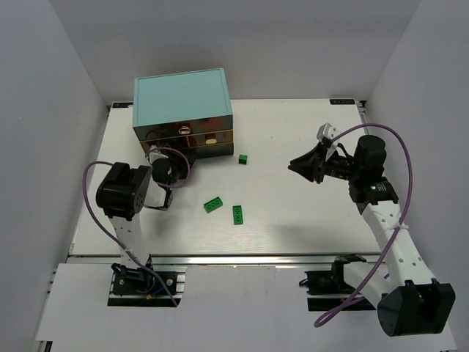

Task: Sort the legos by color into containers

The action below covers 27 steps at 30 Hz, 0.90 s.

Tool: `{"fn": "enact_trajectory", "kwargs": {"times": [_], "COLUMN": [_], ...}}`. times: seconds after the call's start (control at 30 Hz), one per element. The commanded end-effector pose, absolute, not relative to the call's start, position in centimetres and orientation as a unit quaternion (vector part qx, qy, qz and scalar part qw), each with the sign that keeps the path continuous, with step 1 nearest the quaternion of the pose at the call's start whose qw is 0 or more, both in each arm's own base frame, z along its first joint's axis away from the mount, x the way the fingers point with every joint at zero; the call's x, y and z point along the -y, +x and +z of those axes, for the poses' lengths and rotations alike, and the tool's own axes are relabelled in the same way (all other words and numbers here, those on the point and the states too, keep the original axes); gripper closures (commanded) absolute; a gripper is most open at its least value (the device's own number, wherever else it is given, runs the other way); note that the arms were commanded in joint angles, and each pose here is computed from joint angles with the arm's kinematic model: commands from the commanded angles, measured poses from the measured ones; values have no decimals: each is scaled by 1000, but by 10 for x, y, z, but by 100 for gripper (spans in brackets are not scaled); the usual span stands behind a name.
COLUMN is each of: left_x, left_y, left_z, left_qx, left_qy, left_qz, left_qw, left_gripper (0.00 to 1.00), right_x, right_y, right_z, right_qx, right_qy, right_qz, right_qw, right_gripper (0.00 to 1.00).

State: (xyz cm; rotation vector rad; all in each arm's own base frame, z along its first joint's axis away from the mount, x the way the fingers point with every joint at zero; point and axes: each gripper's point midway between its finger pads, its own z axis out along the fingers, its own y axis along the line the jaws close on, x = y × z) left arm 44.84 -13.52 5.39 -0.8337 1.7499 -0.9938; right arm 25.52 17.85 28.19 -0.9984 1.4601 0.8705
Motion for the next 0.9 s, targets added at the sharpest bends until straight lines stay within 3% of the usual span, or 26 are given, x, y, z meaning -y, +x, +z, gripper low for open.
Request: {"fn": "enact_trajectory", "kwargs": {"times": [0.0, 0.37, 0.63, 0.87], "left_x": [129, 118, 117, 121], "left_y": [461, 462, 455, 434], "left_z": [70, 68, 63, 66], "left_qx": [-687, -666, -669, -664], "left_qy": [-347, -390, -391, -379], "left_qz": [-417, -413, -410, -432], "left_qw": [482, 483, 480, 478], "left_gripper": [39, 45, 65, 72], "right_x": [-180, -181, -180, -180], "right_y": [253, 254, 255, 257], "right_z": [281, 279, 277, 273], "right_qx": [-608, -606, -609, -611], "right_qy": [-432, -435, -432, -431], "right_qz": [362, 361, 360, 358], "right_qw": [559, 560, 560, 559], "right_gripper": [74, 78, 79, 79]}}
